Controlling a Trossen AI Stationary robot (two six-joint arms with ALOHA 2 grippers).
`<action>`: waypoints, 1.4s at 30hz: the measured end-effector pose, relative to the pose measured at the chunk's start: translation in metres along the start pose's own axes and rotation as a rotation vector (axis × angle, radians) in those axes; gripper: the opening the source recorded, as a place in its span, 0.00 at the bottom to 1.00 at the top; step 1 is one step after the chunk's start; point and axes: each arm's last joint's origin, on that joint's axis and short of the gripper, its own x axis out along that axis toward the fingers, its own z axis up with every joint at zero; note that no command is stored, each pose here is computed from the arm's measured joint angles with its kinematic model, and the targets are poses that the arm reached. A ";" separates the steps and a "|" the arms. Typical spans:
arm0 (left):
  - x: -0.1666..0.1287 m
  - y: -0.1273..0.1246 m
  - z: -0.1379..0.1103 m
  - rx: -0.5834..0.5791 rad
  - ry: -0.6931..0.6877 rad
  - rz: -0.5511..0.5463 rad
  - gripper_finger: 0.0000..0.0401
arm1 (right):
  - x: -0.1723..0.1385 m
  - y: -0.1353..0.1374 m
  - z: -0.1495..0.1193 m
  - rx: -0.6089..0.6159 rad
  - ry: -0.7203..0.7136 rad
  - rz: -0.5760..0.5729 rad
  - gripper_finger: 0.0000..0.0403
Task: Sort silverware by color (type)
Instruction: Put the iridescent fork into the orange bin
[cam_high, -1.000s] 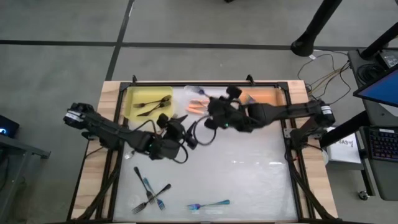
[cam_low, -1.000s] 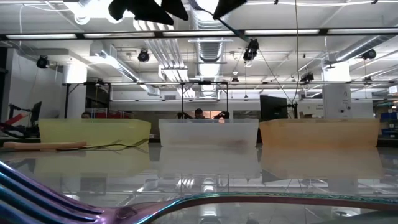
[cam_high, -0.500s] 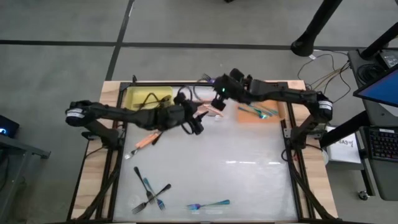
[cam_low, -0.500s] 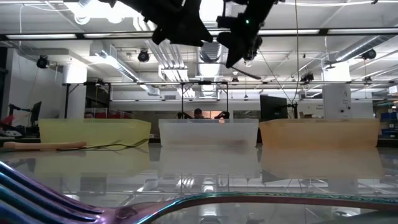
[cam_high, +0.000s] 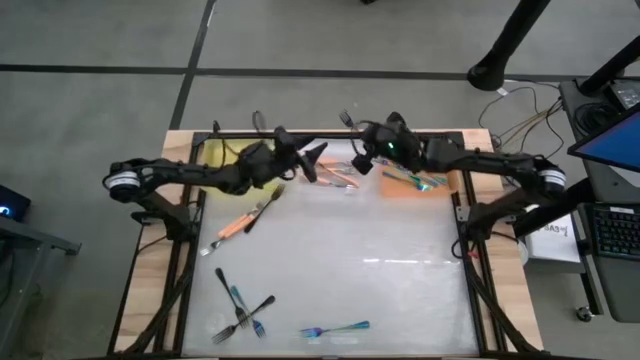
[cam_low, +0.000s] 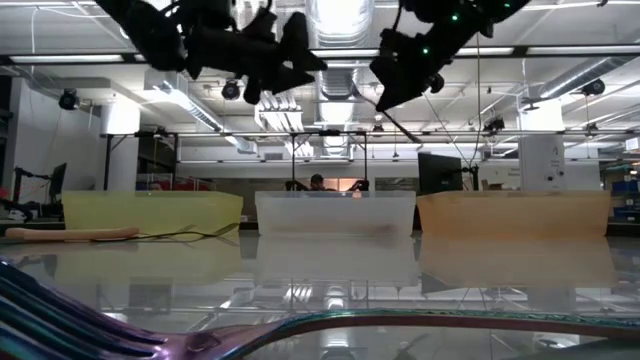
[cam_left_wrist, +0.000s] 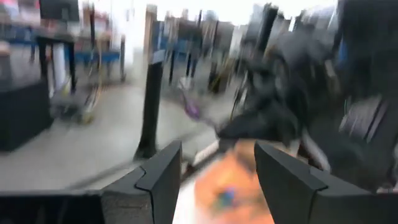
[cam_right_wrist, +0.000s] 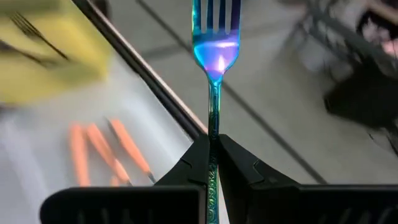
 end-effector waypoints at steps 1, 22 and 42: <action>-0.003 0.001 -0.001 -0.012 -0.054 -0.010 0.45 | -0.003 0.004 -0.004 0.003 -0.049 0.012 0.03; 0.027 -0.024 -0.036 0.052 -0.287 0.092 0.45 | 0.016 0.068 -0.038 -0.077 -0.372 -0.040 0.03; 0.029 -0.023 -0.034 0.052 -0.330 0.117 0.37 | 0.013 0.065 -0.032 -0.148 -0.402 -0.068 0.03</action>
